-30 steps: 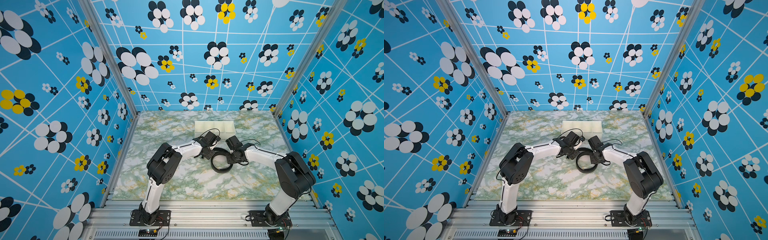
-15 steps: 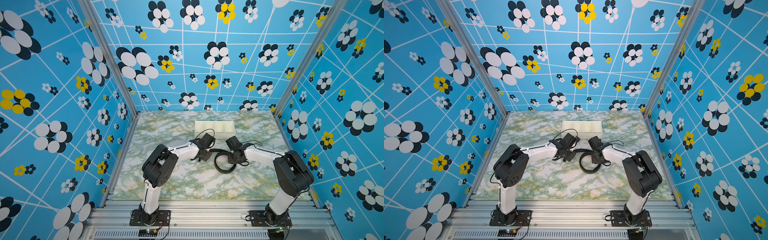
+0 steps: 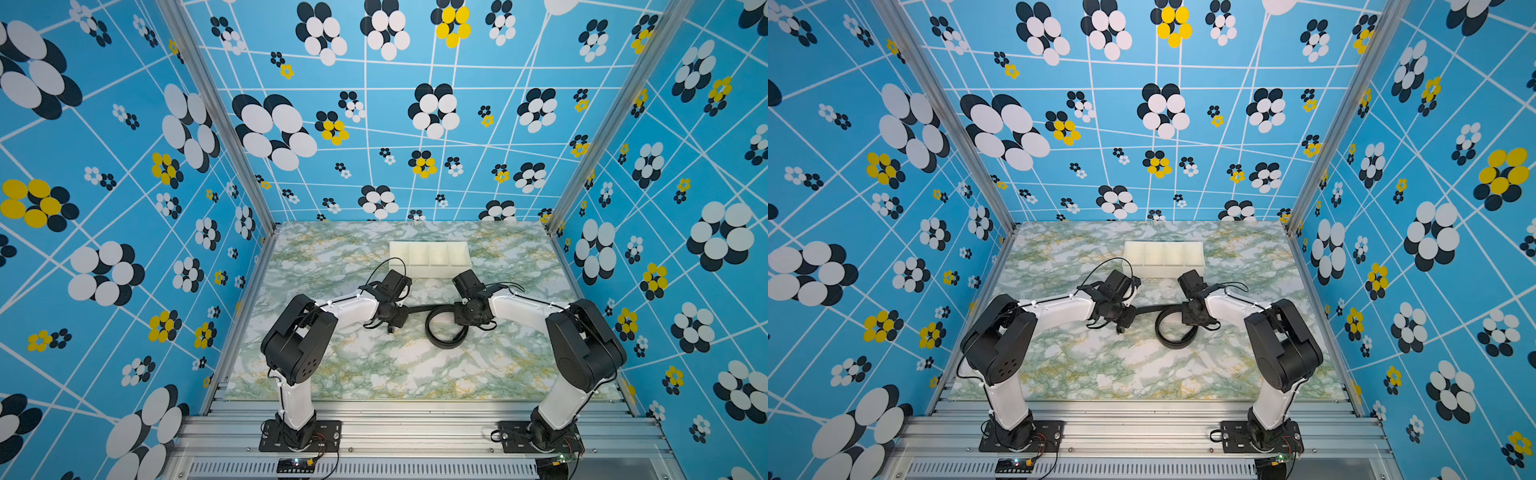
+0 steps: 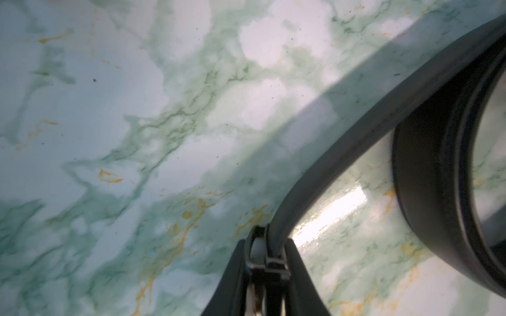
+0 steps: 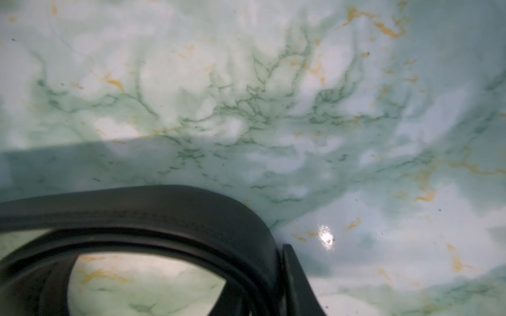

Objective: Place the belts into the storage roll
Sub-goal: Roll the belt at the center of the board.

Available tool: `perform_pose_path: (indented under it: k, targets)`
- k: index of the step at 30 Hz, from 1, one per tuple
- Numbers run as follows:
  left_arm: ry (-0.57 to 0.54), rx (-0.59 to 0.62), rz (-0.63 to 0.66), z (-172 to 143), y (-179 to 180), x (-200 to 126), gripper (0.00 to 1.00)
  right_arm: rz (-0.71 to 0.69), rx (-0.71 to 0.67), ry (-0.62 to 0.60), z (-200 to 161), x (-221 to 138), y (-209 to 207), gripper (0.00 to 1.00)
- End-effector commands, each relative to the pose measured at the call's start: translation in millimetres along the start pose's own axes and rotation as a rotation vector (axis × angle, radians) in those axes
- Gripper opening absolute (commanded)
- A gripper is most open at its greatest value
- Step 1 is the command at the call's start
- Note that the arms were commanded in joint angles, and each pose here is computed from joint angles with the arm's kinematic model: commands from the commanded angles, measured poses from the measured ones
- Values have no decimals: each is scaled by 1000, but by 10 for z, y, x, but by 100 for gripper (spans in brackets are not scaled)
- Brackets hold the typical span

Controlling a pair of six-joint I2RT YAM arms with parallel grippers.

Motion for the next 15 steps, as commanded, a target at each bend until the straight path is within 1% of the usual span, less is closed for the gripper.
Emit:
perform_pose_path:
  k: [1, 8, 11, 15]
  targets:
    - [216, -141, 196, -621, 603, -111, 0, -180, 83, 132, -334, 184, -400, 22]
    - [157, -223, 188, -586, 799, -276, 0, -184, 100, 137, -363, 212, -407, 24]
    - [167, -249, 192, -595, 897, -308, 0, -192, 107, 144, -372, 243, -412, 24]
    - [177, -252, 208, -624, 966, -337, 0, -198, 113, 148, -374, 261, -417, 24]
Point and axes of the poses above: each gripper's point midway between its finger pads, its own x axis out along the fingers, its own y axis along the line the jaws close on, z = x × y, the point moved 2 cm from there along -x, back along the fingers, and after that the axes turned 4 degrees about -x, right-handed, at the moved point
